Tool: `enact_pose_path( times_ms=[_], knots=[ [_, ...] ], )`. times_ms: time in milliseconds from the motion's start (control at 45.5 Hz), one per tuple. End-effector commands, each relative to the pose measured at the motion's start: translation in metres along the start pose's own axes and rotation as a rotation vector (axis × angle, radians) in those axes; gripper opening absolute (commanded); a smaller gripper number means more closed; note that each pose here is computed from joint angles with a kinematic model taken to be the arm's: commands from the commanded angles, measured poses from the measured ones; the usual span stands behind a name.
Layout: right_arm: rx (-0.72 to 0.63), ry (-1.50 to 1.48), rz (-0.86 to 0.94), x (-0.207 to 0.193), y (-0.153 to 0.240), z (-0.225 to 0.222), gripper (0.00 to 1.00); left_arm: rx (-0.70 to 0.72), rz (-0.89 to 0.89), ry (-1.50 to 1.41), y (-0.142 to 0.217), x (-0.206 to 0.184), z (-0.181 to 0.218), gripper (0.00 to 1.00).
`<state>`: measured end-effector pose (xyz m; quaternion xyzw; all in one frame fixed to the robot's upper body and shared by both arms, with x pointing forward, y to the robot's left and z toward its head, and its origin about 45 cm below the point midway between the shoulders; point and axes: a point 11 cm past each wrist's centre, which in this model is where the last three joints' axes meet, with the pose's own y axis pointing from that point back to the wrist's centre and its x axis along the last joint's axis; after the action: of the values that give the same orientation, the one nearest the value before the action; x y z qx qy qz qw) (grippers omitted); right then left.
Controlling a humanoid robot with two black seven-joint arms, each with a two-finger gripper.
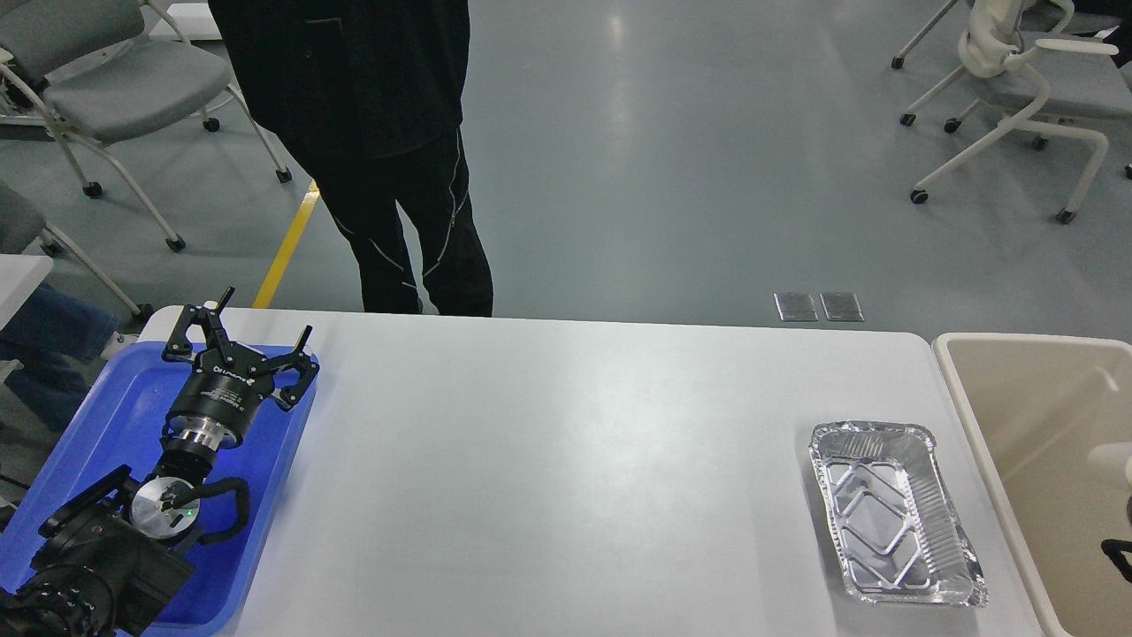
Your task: Tidy desktop
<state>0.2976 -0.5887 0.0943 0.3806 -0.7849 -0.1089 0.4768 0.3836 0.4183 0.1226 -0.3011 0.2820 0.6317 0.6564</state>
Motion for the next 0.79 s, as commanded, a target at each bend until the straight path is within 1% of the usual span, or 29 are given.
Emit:
enact_pose_path(
  times_ms=[0,88,110,198,242,263,461,549,637,659,768],
  knots=[
    [-0.022,0.019,-0.033,-0.029,0.004,0.016,0.00,0.000,-0.001,0.000,0.000,0.000,0.000,1.00],
    [-0.018,0.019,-0.027,-0.027,0.004,0.014,0.00,0.000,0.001,0.000,0.000,0.000,0.000,1.00],
    [-0.017,0.019,-0.024,-0.026,0.003,0.014,0.03,0.000,0.001,0.000,0.000,0.000,0.000,1.00],
    [-0.012,0.026,-0.022,-0.025,0.003,0.014,0.56,0.000,0.001,0.000,0.000,0.000,0.000,1.00],
    [-0.007,0.040,-0.021,-0.025,0.003,0.013,0.88,0.000,-0.001,0.000,0.000,0.000,0.000,1.00],
    [-0.003,0.046,-0.022,-0.025,0.003,0.011,1.00,0.000,-0.001,0.000,0.000,0.000,0.000,1.00],
    [0.007,0.045,-0.063,-0.036,0.005,0.003,1.00,0.000,-0.001,0.000,0.000,0.000,0.000,1.00],
    [0.017,-0.011,-0.094,-0.040,0.007,-0.010,1.00,0.000,-0.001,0.000,0.000,0.000,0.000,1.00],
    [0.041,-0.120,-0.066,-0.006,0.004,-0.032,1.00,0.000,-0.001,0.000,0.000,0.000,0.000,1.00],
    [0.071,-0.204,-0.064,0.011,0.005,-0.053,1.00,0.000,-0.001,0.000,0.000,0.000,0.000,1.00],
    [0.177,-0.448,-0.107,0.043,0.018,-0.116,1.00,0.000,0.001,0.000,0.000,0.000,0.000,1.00]
  ],
)
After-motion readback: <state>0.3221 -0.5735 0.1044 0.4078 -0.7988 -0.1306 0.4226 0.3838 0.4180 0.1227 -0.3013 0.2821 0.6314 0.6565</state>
